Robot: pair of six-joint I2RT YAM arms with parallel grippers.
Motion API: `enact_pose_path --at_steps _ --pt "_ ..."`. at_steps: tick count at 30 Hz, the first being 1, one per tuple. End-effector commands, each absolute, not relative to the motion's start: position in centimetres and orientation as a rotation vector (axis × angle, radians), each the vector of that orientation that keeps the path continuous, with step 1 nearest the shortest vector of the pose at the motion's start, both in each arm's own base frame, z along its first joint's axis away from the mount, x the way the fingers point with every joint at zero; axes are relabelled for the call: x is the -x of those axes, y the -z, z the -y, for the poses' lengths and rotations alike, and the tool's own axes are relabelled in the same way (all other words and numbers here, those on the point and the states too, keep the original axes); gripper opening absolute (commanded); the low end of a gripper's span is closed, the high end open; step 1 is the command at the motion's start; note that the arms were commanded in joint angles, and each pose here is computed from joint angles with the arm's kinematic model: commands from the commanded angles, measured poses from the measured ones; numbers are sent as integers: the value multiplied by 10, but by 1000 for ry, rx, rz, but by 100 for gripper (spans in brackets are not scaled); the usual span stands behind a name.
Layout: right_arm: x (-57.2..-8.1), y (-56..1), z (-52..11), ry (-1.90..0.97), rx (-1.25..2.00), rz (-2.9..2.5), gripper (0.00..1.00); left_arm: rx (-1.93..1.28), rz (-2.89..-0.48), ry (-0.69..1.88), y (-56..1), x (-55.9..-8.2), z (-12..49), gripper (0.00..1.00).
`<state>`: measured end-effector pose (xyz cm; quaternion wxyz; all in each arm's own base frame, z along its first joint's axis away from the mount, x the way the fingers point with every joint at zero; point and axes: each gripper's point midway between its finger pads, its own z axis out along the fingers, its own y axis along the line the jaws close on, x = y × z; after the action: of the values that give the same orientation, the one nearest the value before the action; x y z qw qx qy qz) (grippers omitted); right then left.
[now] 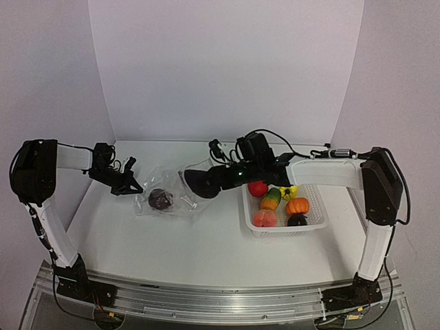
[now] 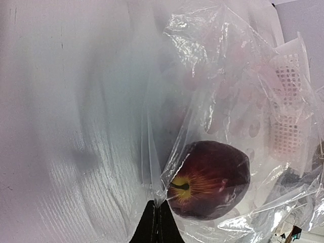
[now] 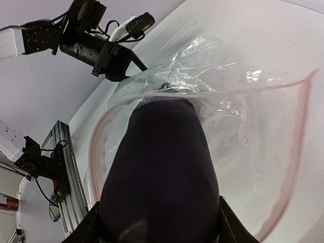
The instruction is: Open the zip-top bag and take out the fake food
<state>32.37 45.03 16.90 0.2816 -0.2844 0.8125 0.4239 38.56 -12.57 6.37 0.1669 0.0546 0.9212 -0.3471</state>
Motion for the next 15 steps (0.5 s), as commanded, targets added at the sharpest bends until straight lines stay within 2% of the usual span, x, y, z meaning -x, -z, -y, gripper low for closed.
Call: enact_pose_path --at_steps 1,5,11,15 --pt "-332 -188 -422 -1142 637 -2230 15 -153 -2592 948 -74 -388 122 0" --pt "-343 -194 -385 -1084 495 -2324 15 -152 -2592 938 -76 -387 121 0" --pt "-362 -172 -264 -436 174 -2463 17 -133 -2598 953 -74 -384 122 0" --pt "-363 -156 -220 -166 79 -2503 19 -126 -2603 961 -72 -382 122 0"
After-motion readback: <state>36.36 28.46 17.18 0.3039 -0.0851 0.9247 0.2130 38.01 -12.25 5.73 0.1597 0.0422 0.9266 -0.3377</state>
